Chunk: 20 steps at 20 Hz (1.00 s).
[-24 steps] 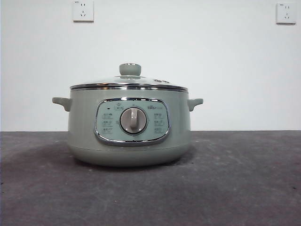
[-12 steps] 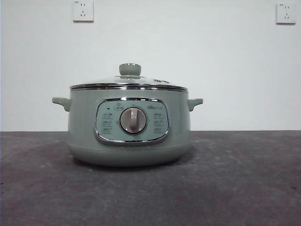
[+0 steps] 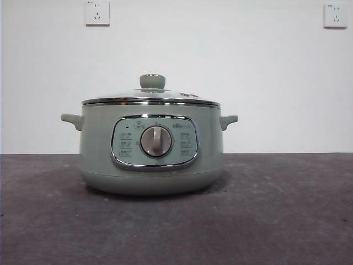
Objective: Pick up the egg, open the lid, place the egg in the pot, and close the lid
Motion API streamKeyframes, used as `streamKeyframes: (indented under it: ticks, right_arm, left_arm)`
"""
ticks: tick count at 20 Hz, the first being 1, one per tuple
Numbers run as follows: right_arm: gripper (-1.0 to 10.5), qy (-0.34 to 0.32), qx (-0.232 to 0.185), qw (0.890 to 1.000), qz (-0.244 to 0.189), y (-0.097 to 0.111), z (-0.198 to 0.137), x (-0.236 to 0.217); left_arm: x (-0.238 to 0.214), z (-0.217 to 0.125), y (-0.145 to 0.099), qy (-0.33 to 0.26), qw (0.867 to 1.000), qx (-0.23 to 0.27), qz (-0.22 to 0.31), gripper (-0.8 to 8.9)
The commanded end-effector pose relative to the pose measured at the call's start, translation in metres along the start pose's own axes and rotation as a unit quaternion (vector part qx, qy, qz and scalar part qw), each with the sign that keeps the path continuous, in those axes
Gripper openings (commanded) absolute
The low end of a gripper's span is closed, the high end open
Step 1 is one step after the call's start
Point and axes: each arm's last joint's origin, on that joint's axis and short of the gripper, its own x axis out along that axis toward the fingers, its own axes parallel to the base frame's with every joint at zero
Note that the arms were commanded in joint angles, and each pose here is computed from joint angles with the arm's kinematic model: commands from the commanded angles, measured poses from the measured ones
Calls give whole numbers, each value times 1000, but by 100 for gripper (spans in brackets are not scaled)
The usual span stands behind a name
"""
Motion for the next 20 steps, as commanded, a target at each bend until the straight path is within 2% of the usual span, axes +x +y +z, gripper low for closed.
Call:
streamKeyframes:
  ticks: [1, 9, 10, 12, 14, 16, 20]
  right_arm:
    - [1, 1, 4, 1000, 0, 0, -1, 2]
    - [1, 1, 4, 1000, 0, 0, -1, 2]
    - [1, -7, -10, 1000, -10, -1, 0, 1]
    - [1, -62, -1, 996, -64, -8, 2, -6]
    - [1, -140, 21, 986, -83, -16, 3, -13]
    - [1, -215, 49, 970, -106, -26, -8, -14]
    - [1, -283, 71, 934, -204, -49, -53, 16]
  left_arm:
    - [2, -2, 0, 3, 1000, -6, 1, -3]
    - [3, -4, 1, 14, 1000, -7, 2, -3]
    - [3, -4, 1, 14, 1000, -7, 2, -3]
    - [3, -4, 1, 15, 1000, -7, 2, -3]
    - [3, -4, 1, 17, 1000, -7, 2, -3]
    - [3, -4, 1, 18, 1000, -7, 2, -3]
    - [4, -4, 1, 19, 1000, -7, 2, -3]
